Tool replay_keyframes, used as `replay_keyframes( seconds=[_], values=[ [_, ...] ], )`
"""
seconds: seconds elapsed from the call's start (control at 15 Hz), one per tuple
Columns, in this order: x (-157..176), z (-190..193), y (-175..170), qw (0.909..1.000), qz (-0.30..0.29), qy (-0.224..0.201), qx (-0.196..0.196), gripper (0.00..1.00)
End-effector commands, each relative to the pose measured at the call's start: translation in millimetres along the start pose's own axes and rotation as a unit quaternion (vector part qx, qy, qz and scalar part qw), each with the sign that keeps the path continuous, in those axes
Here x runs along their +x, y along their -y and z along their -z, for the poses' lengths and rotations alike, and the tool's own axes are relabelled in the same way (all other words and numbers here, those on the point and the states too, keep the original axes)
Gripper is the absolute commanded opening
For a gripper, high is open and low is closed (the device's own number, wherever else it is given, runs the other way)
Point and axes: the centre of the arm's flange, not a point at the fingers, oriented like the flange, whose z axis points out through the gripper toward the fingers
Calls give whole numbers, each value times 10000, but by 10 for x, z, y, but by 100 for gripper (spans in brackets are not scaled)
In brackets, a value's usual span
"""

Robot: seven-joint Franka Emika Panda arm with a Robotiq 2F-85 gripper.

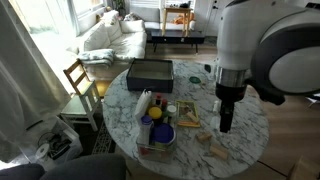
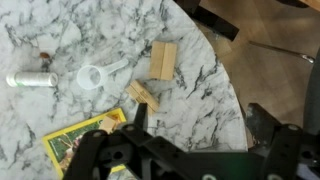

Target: Stack four blocks on the scoop

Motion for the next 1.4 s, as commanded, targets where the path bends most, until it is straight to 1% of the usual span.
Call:
replay_keyframes(
  seconds=[0.0, 0.13, 0.2, 0.33, 0.4, 0.53, 0.8, 0.93, 1.13, 1.33],
  values=[
    [345, -592, -167, 9948, 978, -265, -39, 100],
    [375, -853, -355, 9877, 1502, -442, 18, 100],
    [385, -997, -419, 9828, 1768, -537, 15, 100],
    [382, -1213, -525, 9714, 2303, -579, 32, 100],
    [401, -1002, -407, 9814, 1844, -534, 10, 100],
    [405, -1164, -498, 9760, 2112, -531, 37, 100],
    [415, -1178, -488, 9740, 2200, -534, 35, 100],
    [440, -1305, -557, 9704, 2273, -779, 230, 100],
    [442, -1463, -637, 9666, 2348, -1001, 239, 100],
    [433, -1627, -690, 9615, 2514, -1087, 214, 100]
  ],
)
